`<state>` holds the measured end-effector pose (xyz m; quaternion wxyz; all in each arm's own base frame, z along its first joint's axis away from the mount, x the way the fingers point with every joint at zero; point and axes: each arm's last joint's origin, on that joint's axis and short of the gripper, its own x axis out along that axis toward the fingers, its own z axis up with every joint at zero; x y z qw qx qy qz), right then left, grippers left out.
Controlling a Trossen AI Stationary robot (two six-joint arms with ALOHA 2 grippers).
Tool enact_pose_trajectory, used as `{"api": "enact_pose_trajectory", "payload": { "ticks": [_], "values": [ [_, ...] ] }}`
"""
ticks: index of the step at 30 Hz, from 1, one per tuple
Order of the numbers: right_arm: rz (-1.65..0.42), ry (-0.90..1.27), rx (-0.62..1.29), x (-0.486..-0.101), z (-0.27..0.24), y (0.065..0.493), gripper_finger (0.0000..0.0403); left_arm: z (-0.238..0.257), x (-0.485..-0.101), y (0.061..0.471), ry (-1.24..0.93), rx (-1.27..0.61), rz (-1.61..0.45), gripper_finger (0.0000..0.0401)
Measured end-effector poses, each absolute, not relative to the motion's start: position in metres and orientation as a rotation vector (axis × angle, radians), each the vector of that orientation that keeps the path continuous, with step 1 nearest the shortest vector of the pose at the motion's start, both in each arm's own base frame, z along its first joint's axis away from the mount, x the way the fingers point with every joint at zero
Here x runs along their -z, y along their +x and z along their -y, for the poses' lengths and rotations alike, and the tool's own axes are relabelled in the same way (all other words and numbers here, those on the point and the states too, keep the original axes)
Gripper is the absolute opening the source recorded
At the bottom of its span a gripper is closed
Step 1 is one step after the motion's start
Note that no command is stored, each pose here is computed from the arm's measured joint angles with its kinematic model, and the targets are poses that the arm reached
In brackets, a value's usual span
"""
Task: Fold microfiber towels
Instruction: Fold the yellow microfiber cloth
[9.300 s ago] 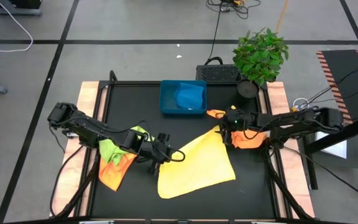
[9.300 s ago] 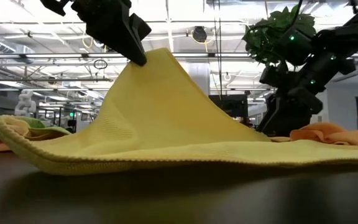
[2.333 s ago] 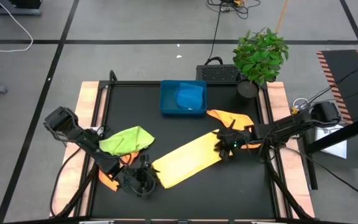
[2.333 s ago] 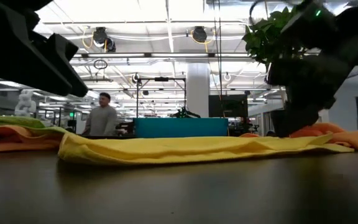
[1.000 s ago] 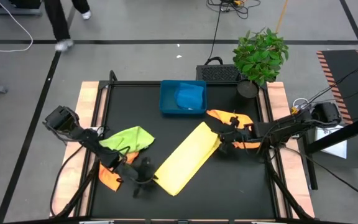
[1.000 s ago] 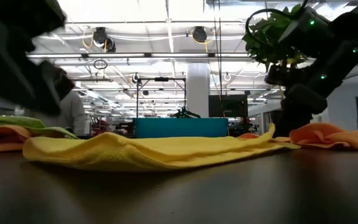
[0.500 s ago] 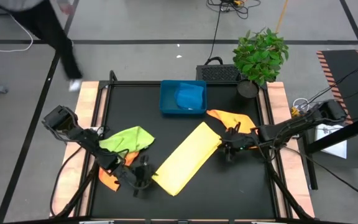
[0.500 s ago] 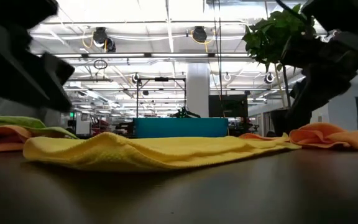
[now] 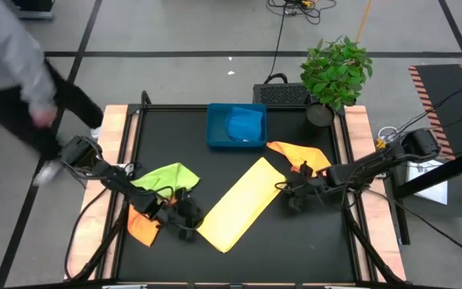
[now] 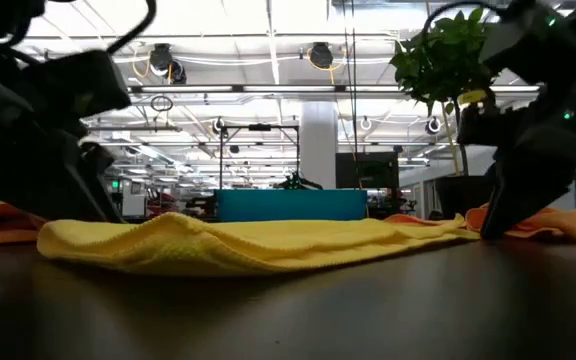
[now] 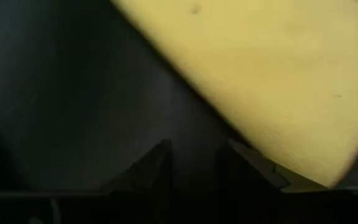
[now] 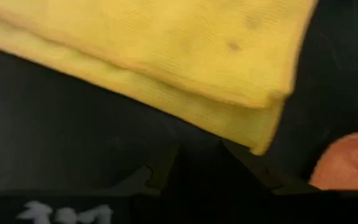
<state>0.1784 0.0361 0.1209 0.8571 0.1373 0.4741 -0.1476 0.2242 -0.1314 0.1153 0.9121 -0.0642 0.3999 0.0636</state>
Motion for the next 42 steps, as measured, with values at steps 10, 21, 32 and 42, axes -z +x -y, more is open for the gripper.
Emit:
{"api": "enact_pose_trajectory", "payload": {
  "ticks": [10,21,32,42],
  "values": [
    [-0.964,0.239,0.430,-0.115,-0.014,0.187,0.0107,0.150,-0.125,0.228,-0.243,0.050,-0.749,0.0149],
    [-0.898,0.154,0.485,-0.123,0.020,0.196,0.0107,0.178,-0.140,0.222,-0.098,0.268,-0.572,0.0149],
    [-0.801,0.219,0.199,-0.158,-0.027,0.189,0.0098,0.176,-0.135,0.218,0.199,0.174,-0.656,0.0134],
    [-0.613,0.132,-0.050,-0.171,-0.074,0.194,0.0095,0.192,-0.142,0.232,0.553,0.240,-0.762,0.0099]
  ]
}}
